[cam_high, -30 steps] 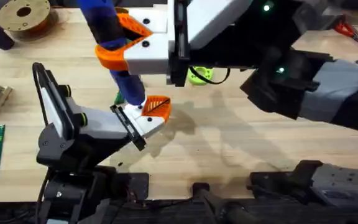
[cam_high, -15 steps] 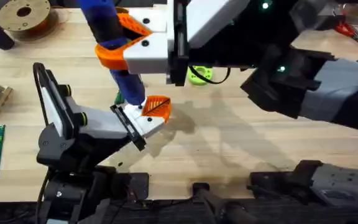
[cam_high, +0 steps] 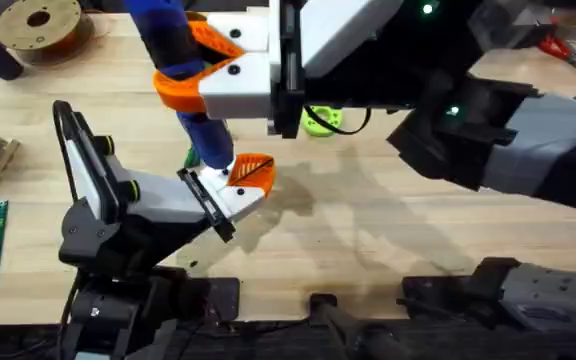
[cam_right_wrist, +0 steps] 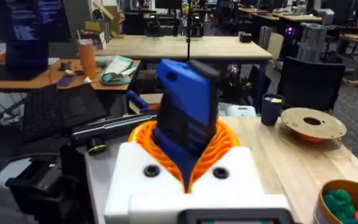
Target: Pick up the gripper from the table and insert it into the empty holder that is missing its gripper. Then pick up a screw, insert it into the mounting hole, and use the screwdriver to tighten it. Finally, clean up the table by picking up the vegetable and placing it into the bucket.
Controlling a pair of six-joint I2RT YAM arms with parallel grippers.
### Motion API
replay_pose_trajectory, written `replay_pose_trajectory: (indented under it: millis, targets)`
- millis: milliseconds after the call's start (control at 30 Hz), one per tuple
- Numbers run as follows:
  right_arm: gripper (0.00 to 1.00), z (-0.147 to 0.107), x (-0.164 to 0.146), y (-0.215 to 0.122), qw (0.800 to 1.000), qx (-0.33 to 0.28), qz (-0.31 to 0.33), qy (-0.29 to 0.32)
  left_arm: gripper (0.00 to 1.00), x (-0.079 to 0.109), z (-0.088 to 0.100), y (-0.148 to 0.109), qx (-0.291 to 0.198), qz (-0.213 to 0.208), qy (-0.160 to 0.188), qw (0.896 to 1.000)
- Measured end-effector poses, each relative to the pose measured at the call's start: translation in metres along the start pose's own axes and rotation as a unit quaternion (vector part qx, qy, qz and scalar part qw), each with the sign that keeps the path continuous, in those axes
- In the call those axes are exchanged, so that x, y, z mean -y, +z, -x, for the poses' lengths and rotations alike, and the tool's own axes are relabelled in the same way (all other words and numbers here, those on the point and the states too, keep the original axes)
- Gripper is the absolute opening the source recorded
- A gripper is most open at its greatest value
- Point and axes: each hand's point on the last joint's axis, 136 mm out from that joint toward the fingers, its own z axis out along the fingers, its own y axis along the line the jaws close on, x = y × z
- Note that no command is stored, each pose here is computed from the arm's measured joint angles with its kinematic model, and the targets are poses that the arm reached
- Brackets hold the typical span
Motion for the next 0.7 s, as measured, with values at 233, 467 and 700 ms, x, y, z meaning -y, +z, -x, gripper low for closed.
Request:
replay_pose_trajectory:
  millis: [233, 467, 700]
  targets:
    - [0.033, 0.009, -0.002, 0.0, 1.0, 0.018, 0.003, -0.017, 0.004, 0.0, 0.0, 0.0, 0.0, 0.0, 0.004, 1.0]
    - [0.033, 0.021, -0.003, -0.001, 0.998, 0.039, 0.004, -0.039, 0.004, 0.0, 0.0, 0.0, 0.001, 0.0, 0.005, 1.0]
    - [0.033, 0.024, -0.001, -0.003, 0.998, 0.045, 0.003, -0.046, 0.004, 0.0, 0.0, 0.0, 0.0, 0.0, 0.005, 1.0]
